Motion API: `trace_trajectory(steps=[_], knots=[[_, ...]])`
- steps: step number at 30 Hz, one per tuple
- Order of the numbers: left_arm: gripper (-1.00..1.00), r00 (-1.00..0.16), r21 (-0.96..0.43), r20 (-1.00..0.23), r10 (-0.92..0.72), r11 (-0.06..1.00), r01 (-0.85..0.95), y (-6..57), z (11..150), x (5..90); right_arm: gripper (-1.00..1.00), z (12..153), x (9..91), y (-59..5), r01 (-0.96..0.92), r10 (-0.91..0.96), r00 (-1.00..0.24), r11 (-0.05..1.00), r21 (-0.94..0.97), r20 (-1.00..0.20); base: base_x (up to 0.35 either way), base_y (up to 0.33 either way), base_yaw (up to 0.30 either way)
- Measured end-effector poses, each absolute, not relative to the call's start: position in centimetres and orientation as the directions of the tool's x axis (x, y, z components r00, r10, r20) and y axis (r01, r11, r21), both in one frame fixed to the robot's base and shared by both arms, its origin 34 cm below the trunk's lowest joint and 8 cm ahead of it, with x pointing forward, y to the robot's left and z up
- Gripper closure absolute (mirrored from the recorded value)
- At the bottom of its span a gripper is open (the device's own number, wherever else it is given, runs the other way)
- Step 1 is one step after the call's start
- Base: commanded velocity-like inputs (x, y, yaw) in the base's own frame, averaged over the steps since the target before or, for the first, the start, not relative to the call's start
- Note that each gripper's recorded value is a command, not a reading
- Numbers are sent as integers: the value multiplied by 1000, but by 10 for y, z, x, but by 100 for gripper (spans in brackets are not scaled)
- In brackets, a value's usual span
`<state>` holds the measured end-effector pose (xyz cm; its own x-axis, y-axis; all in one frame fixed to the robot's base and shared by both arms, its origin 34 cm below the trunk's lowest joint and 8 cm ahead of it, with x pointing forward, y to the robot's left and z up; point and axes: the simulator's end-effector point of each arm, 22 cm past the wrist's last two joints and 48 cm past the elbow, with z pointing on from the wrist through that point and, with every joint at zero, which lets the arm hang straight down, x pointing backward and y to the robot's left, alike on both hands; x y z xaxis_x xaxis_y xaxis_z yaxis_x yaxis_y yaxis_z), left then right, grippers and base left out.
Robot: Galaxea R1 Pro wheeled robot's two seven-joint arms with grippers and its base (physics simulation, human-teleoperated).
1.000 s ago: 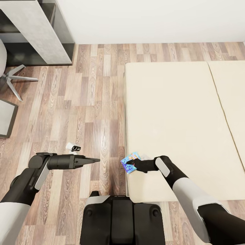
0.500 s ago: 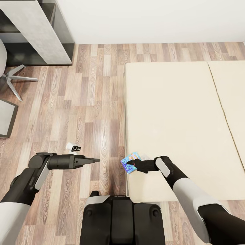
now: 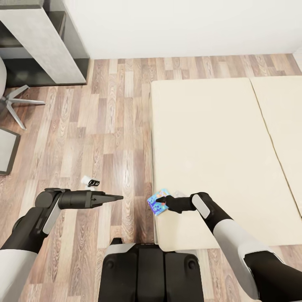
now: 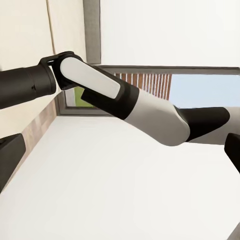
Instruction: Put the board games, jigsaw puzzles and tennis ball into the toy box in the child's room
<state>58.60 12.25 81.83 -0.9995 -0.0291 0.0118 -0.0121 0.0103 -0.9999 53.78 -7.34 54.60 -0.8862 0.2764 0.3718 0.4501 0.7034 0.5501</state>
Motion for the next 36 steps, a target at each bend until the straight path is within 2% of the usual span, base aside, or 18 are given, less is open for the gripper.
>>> trace_trajectory(steps=[24,36], knots=[[-100,-999,-1000,-25,-29,9,25,122,836,593,-100,568,553,-68,434,268,-898,675,597,350,0,0,-65],[-100,-999,-999,-44,-29,9,44,122,845,596,-100,576,552,-64,423,262,-903,674,606,340,0,0,45]])
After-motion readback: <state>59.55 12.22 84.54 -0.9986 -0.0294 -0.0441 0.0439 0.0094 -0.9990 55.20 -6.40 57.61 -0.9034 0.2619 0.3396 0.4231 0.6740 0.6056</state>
